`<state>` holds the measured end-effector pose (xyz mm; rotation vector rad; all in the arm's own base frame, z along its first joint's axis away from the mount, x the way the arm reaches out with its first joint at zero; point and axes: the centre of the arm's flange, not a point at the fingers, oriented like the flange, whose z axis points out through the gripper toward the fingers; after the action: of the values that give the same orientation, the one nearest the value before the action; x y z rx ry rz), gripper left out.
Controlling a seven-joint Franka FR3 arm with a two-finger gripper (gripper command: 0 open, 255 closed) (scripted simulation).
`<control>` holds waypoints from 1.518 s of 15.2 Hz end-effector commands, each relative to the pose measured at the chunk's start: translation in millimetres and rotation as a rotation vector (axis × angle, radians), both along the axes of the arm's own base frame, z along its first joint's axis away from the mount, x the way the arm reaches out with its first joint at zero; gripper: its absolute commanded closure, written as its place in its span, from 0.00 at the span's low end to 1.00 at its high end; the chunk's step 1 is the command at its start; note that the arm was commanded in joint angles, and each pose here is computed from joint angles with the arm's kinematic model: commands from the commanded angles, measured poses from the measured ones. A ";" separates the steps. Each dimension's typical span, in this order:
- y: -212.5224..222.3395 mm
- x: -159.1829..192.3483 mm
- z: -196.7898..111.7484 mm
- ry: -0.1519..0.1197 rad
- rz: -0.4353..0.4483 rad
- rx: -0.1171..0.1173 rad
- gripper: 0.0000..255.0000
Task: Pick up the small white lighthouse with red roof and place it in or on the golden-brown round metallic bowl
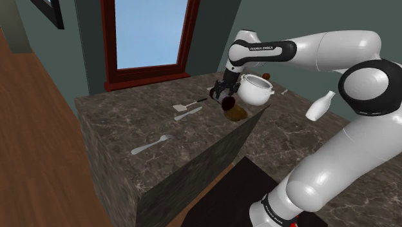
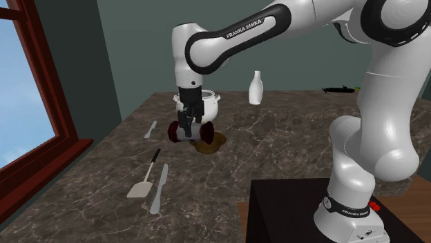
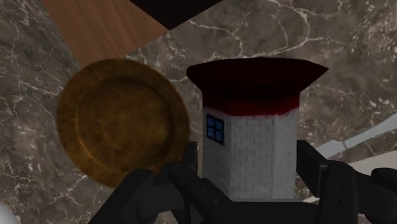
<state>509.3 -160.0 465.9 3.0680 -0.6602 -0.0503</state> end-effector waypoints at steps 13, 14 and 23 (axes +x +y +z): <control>-125.2 -58.6 26.2 0.000 0.000 0.000 1.00; -125.2 -58.6 20.9 0.000 0.000 0.000 1.00; -125.2 -58.6 -26.6 0.000 0.000 0.000 1.00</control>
<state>451.2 -284.7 445.9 3.0681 -0.6603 -0.0519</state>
